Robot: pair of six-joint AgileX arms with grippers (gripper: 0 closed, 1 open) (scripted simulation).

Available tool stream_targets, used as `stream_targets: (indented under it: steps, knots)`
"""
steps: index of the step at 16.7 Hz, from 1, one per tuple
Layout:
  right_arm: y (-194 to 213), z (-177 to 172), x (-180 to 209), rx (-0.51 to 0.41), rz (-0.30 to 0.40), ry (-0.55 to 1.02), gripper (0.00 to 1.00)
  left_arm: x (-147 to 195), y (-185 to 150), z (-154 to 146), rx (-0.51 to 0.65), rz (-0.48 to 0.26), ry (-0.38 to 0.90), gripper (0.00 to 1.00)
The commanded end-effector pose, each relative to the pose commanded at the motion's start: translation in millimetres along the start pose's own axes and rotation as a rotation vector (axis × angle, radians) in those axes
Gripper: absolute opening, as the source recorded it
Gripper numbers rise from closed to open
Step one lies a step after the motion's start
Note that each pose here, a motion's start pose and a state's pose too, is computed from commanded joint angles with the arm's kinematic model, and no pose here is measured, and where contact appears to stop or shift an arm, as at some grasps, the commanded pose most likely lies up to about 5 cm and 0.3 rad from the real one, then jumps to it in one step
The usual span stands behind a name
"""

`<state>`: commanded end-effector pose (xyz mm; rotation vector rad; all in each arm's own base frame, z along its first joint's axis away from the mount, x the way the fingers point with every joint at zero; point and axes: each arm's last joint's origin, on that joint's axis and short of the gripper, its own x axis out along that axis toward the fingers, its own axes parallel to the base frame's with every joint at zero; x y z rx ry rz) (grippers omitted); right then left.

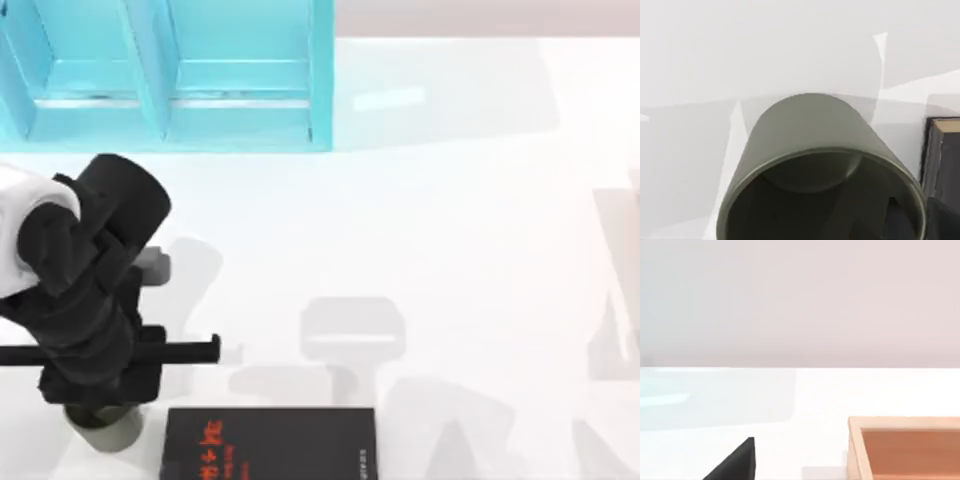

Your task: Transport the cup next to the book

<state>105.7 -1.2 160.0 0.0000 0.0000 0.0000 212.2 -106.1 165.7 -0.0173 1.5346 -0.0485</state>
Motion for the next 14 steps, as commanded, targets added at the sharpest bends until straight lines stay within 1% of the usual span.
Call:
stream_targets:
  steps: [8,9,14]
  knots:
    - [0.0,0.0,0.0,0.0,0.0,0.0,1.0,0.0,0.0,0.0,0.0,0.0,0.0,0.98]
    - [0.0,0.0,0.0,0.0,0.0,0.0,1.0,0.0,0.0,0.0,0.0,0.0,0.0,1.0]
    - [0.0,0.0,0.0,0.0,0.0,0.0,1.0,0.0,0.0,0.0,0.0,0.0,0.0,1.0]
